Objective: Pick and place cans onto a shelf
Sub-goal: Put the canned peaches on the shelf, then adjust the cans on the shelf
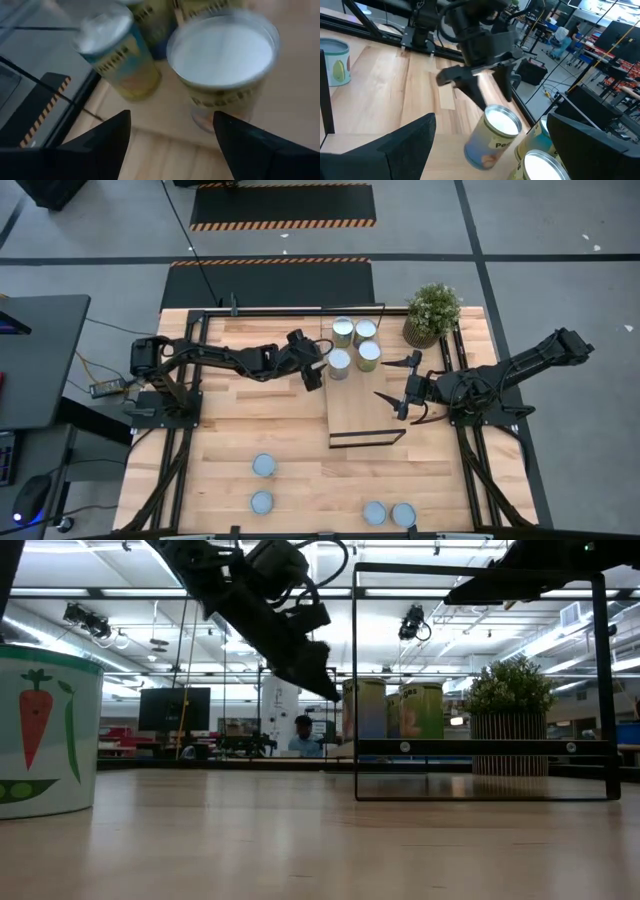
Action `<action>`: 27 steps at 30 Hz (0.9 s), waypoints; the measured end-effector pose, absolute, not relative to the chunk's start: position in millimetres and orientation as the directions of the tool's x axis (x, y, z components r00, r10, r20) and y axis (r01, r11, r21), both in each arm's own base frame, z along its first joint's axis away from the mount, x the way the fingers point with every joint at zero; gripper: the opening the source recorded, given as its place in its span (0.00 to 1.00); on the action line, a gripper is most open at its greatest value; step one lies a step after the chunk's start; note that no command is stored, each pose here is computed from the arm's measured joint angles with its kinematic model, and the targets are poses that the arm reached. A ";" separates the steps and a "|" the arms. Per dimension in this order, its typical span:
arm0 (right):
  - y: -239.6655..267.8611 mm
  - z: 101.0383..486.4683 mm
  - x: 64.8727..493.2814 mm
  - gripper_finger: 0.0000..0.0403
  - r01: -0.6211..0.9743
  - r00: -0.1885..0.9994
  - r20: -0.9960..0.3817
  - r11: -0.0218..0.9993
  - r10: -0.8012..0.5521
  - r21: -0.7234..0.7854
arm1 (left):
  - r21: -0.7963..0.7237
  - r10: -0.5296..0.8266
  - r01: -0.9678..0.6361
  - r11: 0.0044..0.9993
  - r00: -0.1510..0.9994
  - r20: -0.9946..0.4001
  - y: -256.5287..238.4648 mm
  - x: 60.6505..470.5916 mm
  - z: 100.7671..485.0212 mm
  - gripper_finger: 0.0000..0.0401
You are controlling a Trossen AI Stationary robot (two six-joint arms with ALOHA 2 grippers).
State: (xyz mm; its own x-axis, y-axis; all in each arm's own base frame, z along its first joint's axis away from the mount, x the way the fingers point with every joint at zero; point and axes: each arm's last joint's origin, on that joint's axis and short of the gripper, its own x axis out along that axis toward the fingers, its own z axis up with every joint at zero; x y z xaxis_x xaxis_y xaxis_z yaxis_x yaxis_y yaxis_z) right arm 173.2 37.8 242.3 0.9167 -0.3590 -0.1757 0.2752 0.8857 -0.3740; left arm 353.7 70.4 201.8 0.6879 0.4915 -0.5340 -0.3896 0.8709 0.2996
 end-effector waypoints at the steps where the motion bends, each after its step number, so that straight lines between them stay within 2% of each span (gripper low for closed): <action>1: 37.8 242.3 173.2 0.97 0.275 0.917 -0.176 0.886 -0.359 -0.374 | 0.282 0.497 -0.410 0.867 0.698 -0.515 72.8 356.3 200.9 0.72; 9: 38.3 241.9 173.4 0.97 0.257 0.922 -0.181 0.892 -0.341 -0.373 | 0.286 0.535 -0.453 0.845 0.683 -0.497 83.4 361.8 189.7 0.72; 15: 37.9 240.1 172.9 0.97 0.261 0.916 -0.195 0.888 -0.351 -0.378 | 0.299 0.501 -0.402 0.865 0.686 -0.527 69.3 359.0 194.0 0.72; 20: 30.4 232.2 168.4 0.97 0.412 0.815 -0.231 0.811 -0.532 -0.415 | 0.287 0.405 -0.288 0.914 0.710 -0.577 46.8 358.8 192.6 0.72; 23: 22.7 230.0 167.3 0.97 0.511 0.754 -0.233 0.771 -0.614 -0.380 | 0.268 0.391 -0.286 0.920 0.712 -0.583 38.8 359.1 191.9 0.72; 27: 11.1 228.0 167.9 0.97 0.589 0.710 -0.249 0.749 -0.659 -0.305 | 0.226 0.386 -0.314 0.922 0.715 -0.583 37.8 359.4 192.0 0.72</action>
State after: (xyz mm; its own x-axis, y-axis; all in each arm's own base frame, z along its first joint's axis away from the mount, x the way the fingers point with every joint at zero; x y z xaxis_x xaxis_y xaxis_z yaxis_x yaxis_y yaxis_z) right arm 167.9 11.1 228.0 0.7097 -0.6590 -0.2490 0.5885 0.7489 -0.3046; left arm 359.4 37.8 192.0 0.7148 0.3863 -0.5829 -0.3142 0.9221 0.2258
